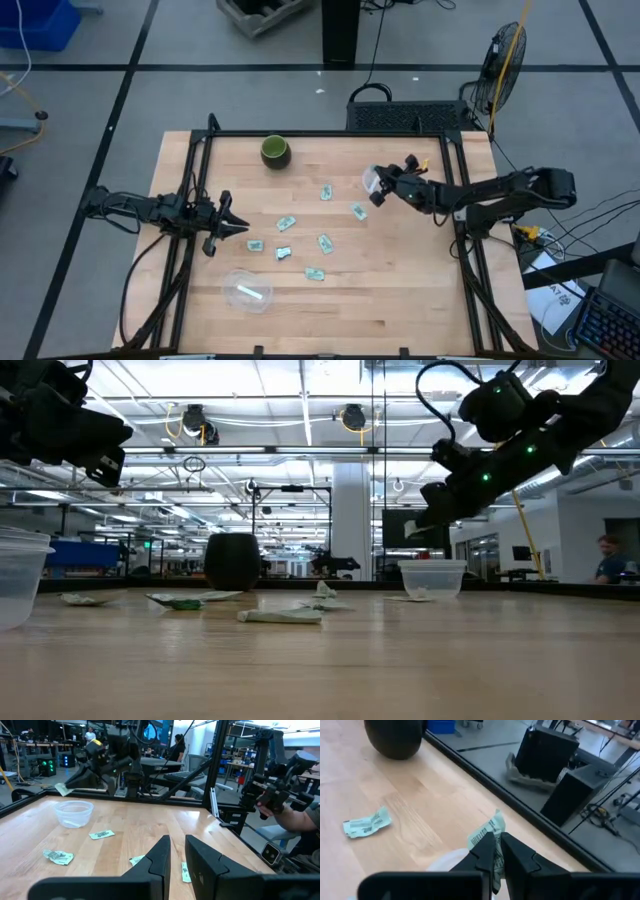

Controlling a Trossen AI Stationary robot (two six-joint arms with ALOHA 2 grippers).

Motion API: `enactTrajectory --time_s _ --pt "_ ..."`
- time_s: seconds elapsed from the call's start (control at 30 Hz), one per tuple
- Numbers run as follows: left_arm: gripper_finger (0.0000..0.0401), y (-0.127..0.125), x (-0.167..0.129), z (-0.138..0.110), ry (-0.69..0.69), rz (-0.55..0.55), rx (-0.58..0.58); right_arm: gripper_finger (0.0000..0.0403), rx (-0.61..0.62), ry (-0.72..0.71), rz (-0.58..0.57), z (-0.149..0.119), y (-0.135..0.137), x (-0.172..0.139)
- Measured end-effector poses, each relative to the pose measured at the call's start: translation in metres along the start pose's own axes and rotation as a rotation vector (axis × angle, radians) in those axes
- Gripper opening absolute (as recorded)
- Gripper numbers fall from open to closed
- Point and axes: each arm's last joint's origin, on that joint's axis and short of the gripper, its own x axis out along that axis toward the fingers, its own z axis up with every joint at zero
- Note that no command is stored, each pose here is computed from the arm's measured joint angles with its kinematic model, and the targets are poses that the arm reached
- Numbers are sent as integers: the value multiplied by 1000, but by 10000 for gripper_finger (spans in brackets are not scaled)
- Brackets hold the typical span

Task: Pick and place items into bin
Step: Put the green stevia packet into the top transparent bin

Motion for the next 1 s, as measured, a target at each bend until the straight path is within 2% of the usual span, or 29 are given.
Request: enactTrajectory --time_s 0.17,0.37,0.5,0.8,1.0 --pt "61 0 0 0 0 0 0 19 45 71 57 -7 -5 6" --pt "60 0 0 0 0 1 0 23 91 125 57 -11 -10 9" --pt "60 0 0 0 0 1 0 28 147 184 142 -16 -12 11" --pt "61 0 0 0 0 1 0 29 158 239 119 -21 -17 13" --pt "61 0 0 0 1 0 0 53 177 280 130 -25 -18 12"
